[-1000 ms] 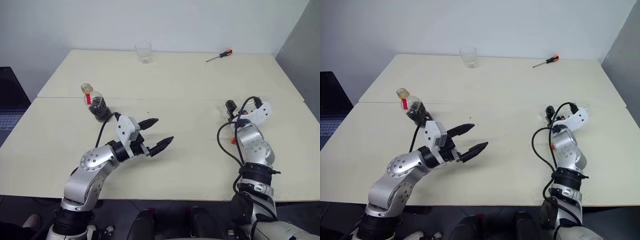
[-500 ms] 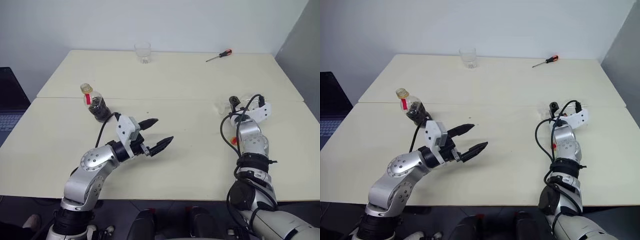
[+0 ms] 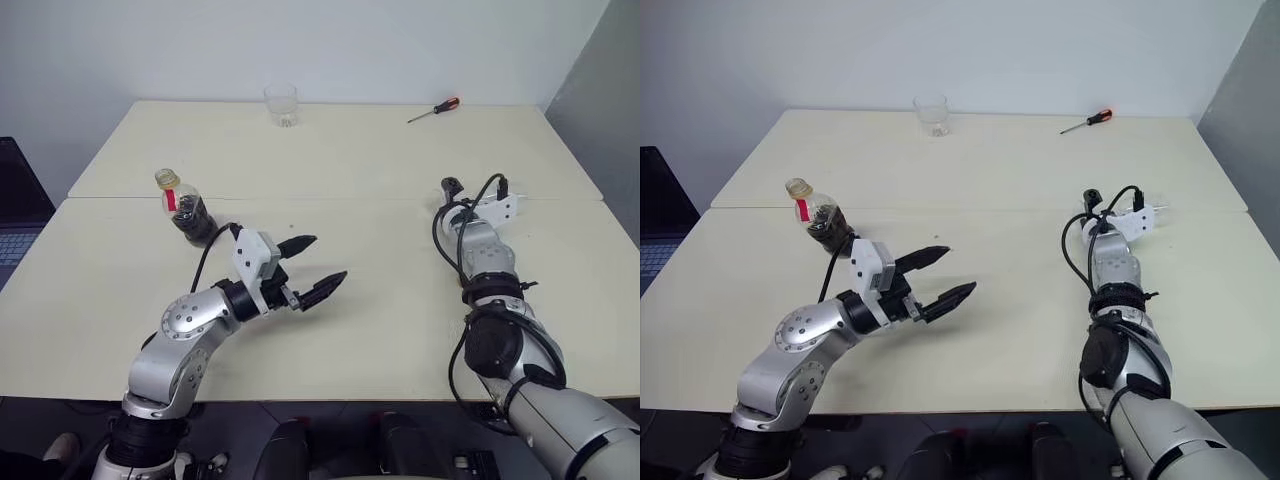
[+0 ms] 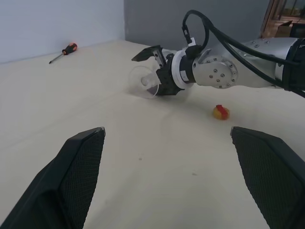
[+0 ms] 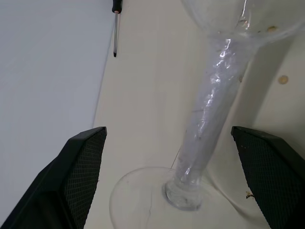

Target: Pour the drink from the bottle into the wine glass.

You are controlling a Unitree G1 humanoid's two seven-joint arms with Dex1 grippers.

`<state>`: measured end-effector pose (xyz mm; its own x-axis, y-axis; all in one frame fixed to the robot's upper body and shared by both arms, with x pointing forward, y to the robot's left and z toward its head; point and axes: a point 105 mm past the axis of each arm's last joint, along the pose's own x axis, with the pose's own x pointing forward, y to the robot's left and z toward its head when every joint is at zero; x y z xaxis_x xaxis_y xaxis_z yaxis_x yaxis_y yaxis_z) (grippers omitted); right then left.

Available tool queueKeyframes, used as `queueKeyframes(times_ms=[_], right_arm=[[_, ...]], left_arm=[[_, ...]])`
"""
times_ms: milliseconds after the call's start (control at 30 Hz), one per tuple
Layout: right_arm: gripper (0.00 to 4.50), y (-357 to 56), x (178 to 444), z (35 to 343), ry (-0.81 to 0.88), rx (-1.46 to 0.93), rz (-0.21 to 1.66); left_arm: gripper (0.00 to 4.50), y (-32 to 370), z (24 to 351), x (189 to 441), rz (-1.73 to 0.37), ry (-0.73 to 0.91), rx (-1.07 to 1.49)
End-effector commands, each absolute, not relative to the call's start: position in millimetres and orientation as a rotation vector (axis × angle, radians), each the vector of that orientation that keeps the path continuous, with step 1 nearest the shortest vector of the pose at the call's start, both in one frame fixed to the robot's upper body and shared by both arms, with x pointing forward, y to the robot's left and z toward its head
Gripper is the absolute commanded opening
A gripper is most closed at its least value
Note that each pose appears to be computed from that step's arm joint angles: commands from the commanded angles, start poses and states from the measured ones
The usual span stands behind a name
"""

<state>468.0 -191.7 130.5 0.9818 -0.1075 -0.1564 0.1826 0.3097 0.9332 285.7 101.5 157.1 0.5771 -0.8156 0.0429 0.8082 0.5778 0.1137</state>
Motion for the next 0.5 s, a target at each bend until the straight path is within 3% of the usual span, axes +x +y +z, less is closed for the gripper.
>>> queueKeyframes(times_ms=[33, 167, 233, 500], right_arm=[[4.5, -203, 469, 131, 0.045, 1.258, -0.253], [4.5, -208, 468, 123, 0.057, 1.278, -0.308], [4.11, -209, 467, 120, 0.063, 1.279, -0.328], [1.22, -213, 465, 115, 0.074, 1.269, -0.356]], left_arm=[[4.48, 103, 168, 282, -0.943, -0.144, 0.107], [4.48, 104, 168, 283, -0.942, -0.146, 0.111], [4.5, 104, 169, 283, -0.942, -0.147, 0.113], [4.5, 102, 169, 283, -0.949, -0.149, 0.112]])
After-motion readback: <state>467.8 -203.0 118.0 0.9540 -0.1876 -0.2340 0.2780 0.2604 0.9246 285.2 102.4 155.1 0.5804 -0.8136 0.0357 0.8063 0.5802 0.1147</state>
